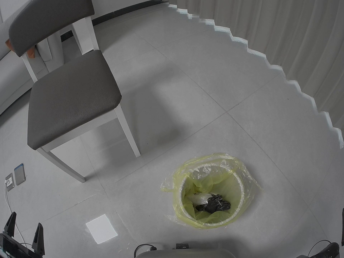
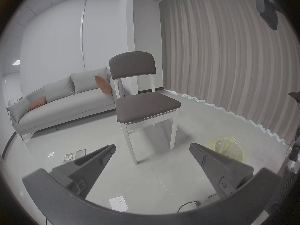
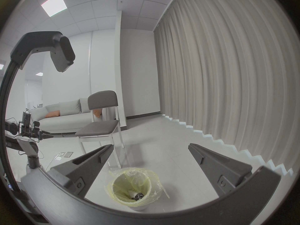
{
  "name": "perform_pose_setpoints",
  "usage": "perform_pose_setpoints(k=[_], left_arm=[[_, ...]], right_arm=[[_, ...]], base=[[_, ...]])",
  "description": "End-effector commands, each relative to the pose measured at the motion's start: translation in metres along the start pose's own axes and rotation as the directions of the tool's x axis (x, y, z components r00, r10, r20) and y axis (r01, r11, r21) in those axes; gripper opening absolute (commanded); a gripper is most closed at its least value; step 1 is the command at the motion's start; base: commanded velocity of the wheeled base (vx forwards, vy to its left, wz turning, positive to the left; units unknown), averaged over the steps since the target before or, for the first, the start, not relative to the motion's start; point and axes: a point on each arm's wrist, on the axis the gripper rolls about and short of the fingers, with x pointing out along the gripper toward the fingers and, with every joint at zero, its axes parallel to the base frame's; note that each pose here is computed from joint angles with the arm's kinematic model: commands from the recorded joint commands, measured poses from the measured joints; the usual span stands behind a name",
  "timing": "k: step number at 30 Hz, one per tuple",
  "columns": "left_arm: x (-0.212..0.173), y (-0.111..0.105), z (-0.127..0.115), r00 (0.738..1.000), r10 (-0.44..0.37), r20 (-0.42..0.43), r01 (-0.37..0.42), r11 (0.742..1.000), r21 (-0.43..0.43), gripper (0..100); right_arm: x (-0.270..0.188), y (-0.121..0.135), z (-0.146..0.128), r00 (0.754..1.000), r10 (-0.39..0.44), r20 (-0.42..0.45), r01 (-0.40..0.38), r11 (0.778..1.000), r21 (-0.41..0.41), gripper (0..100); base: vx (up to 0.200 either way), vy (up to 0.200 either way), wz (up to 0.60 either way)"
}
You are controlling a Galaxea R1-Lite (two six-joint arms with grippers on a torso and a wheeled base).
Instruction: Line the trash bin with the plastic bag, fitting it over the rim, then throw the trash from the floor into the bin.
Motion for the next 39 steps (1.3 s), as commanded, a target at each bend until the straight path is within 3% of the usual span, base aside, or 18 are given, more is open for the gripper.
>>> perform_pose_setpoints(k=[1, 4, 5, 6, 12, 16, 21, 23, 27, 31, 39], left_arm=[[0.0, 0.0, -0.005, 1.0, 0.0, -0.003, 0.0, 1.0, 0.0, 100], [0.0, 0.0, -0.005, 1.0, 0.0, -0.003, 0.0, 1.0, 0.0, 100], [0.0, 0.0, -0.005, 1.0, 0.0, -0.003, 0.0, 1.0, 0.0, 100], [0.0, 0.0, -0.005, 1.0, 0.0, -0.003, 0.0, 1.0, 0.0, 100], [0.0, 0.0, -0.005, 1.0, 0.0, -0.003, 0.0, 1.0, 0.0, 100], [0.0, 0.0, -0.005, 1.0, 0.0, -0.003, 0.0, 1.0, 0.0, 100], [0.0, 0.0, -0.005, 1.0, 0.0, -0.003, 0.0, 1.0, 0.0, 100], [0.0, 0.0, -0.005, 1.0, 0.0, -0.003, 0.0, 1.0, 0.0, 100], [0.0, 0.0, -0.005, 1.0, 0.0, -0.003, 0.0, 1.0, 0.0, 100], [0.0, 0.0, -0.005, 1.0, 0.0, -0.003, 0.0, 1.0, 0.0, 100], [0.0, 0.0, -0.005, 1.0, 0.0, -0.003, 0.0, 1.0, 0.0, 100]], right_arm=[[0.0, -0.002, -0.028, 0.998, -0.02, -0.058, 0.022, 0.999, 0.027, 100], [0.001, -0.004, -0.041, 0.994, -0.053, -0.091, 0.056, 0.998, 0.033, 100], [0.001, -0.005, -0.048, 0.985, -0.112, -0.134, 0.119, 0.992, 0.043, 100], [0.0, -0.005, -0.05, 0.981, -0.123, -0.152, 0.133, 0.99, 0.055, 100], [-0.001, -0.005, -0.055, 0.973, -0.114, -0.201, 0.136, 0.986, 0.096, 100], [-0.001, -0.006, -0.055, 0.968, -0.152, -0.202, 0.167, 0.984, 0.059, 100], [-0.001, -0.009, -0.055, 0.936, -0.293, -0.196, 0.302, 0.953, 0.018, 100], [-0.002, -0.011, -0.055, 0.914, -0.356, -0.195, 0.365, 0.931, 0.011, 100], [-0.002, -0.011, -0.055, 0.912, -0.355, -0.207, 0.363, 0.932, -0.001, 100], [-0.003, -0.008, -0.055, 0.929, -0.27, -0.255, 0.275, 0.961, -0.014, 100], [-0.003, -0.007, -0.055, 0.94, -0.227, -0.256, 0.233, 0.973, -0.007, 100]], base=[[0.0, 0.0, 0.0], [0.0, 0.0, 0.0], [0.0, 0.0, 0.0], [0.0, 0.0, 0.0], [0.0, 0.0, 0.0], [0.0, 0.0, 0.0], [0.0, 0.0, 0.0], [0.0, 0.0, 0.0], [0.0, 0.0, 0.0], [0.0, 0.0, 0.0], [0.0, 0.0, 0.0]])
